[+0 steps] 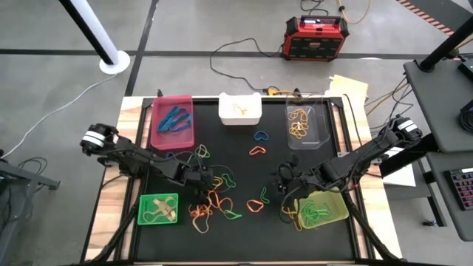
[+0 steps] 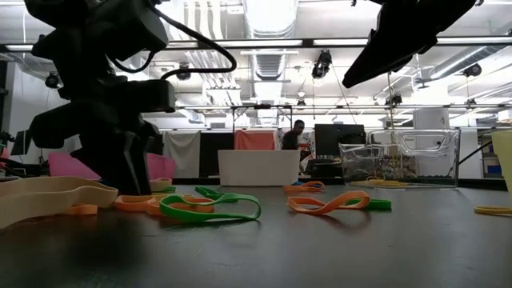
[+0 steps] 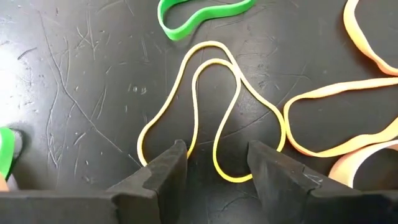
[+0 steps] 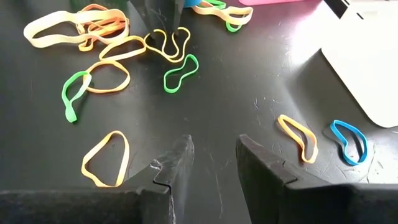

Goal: Sort rubber bands into baskets
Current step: Put the yellow rubber band into the transparent bin

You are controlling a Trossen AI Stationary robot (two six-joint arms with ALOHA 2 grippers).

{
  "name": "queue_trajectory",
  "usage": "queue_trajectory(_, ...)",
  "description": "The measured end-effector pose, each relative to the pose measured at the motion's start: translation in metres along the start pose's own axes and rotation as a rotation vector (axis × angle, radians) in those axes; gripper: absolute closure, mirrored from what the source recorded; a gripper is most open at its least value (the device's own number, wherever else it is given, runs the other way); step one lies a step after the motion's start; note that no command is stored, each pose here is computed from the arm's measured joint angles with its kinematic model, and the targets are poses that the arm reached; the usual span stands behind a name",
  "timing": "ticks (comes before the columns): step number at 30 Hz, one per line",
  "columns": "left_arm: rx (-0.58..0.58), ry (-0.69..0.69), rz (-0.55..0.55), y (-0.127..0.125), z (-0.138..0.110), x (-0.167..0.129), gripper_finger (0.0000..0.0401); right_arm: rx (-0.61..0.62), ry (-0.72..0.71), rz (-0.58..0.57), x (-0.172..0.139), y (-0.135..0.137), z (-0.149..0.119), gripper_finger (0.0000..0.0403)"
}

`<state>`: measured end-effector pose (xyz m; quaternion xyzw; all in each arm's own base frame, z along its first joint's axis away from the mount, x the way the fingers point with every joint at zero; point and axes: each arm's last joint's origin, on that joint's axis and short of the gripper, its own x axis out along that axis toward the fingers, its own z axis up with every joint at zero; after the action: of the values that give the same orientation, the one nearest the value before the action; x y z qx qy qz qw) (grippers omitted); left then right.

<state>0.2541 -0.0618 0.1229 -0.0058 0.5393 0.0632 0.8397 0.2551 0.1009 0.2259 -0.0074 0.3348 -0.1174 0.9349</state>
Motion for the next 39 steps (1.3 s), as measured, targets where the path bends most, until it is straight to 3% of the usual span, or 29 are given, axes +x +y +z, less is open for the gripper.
queue_trajectory(3, 0.004, 0.012, 0.002, 0.000, -0.001, 0.003, 0.0276, 0.000, 0.000, 0.000, 0.000, 0.000, 0.000, 0.0284)
queue_trajectory(9, 0.009, 0.013, 0.022, 0.000, -0.002, 0.004, 0.0389, 0.000, 0.000, -0.001, 0.000, 0.000, 0.000, 0.0284)
queue_trajectory(16, 0.029, -0.026, 0.052, 0.000, 0.004, -0.006, 0.0400, 0.009, -0.015, 0.004, 0.001, 0.000, 0.000, 0.0284)
queue_trajectory(23, 0.045, -0.136, 0.059, 0.001, 0.020, -0.028, 0.0401, 0.012, -0.166, 0.052, 0.010, 0.004, -0.002, 0.0284)
queue_trajectory(32, 0.069, -0.197, 0.048, -0.003, 0.039, -0.043, 0.0401, -0.003, -0.193, 0.012, 0.044, 0.002, -0.003, 0.0284)
queue_trajectory(39, 0.081, -0.277, 0.058, -0.006, 0.062, -0.061, 0.0401, -0.029, -0.324, 0.098, 0.073, 0.003, 0.006, 0.0284)
